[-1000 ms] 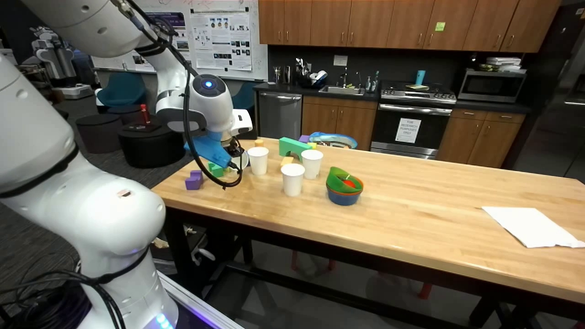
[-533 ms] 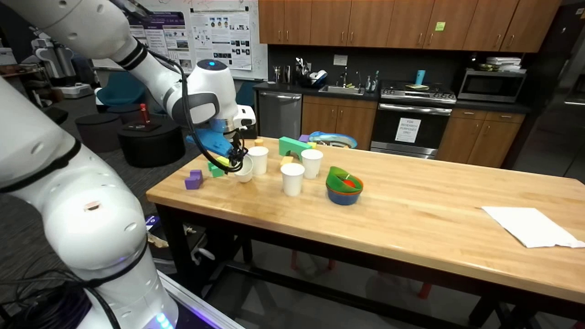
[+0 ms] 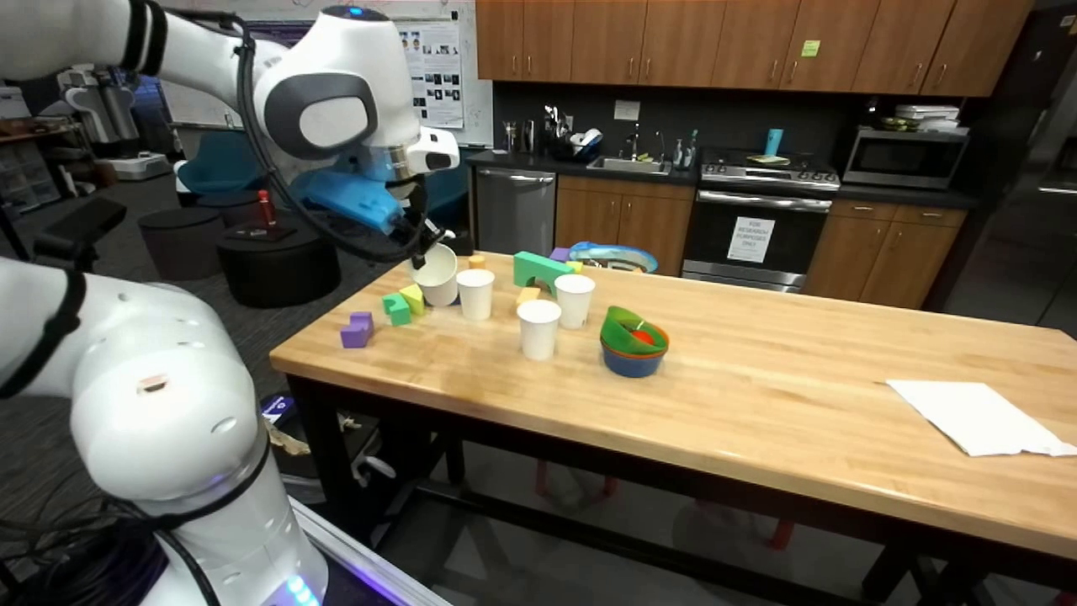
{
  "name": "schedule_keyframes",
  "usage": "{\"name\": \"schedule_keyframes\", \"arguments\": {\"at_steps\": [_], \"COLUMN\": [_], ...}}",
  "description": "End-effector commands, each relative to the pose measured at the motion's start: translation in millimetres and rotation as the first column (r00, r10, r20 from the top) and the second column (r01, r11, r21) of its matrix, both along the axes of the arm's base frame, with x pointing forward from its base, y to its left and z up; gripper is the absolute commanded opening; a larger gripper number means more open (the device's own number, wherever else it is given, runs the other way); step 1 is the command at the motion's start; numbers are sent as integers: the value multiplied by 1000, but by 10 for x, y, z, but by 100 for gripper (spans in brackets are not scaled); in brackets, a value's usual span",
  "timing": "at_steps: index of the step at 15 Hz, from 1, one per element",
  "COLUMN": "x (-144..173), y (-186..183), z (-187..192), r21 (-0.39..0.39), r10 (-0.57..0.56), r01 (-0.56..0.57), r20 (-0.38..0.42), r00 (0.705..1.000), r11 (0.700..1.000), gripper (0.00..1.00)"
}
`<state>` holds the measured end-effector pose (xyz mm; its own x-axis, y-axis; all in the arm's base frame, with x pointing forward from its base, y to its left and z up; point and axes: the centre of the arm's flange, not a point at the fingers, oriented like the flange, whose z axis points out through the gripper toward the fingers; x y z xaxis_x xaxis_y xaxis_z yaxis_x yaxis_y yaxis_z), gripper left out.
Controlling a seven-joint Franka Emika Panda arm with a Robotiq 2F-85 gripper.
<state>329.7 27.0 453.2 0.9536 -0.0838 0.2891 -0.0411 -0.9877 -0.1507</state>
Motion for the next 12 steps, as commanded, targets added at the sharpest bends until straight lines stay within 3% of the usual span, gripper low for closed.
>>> {"name": "schedule_keyframes", "arguments": {"at_steps": [1,7,12], "x": [-283,-145,17], "y": [-187,-354,-549], "z": [291,457,641], "r21": [-11,9,-2], "r10": [-70,-161,-248], "r01": [71,163,256], "r20": [44,209,248], "r00": [997,965,937], "r11": [997,987,967], "gripper": [1,1,1]}}
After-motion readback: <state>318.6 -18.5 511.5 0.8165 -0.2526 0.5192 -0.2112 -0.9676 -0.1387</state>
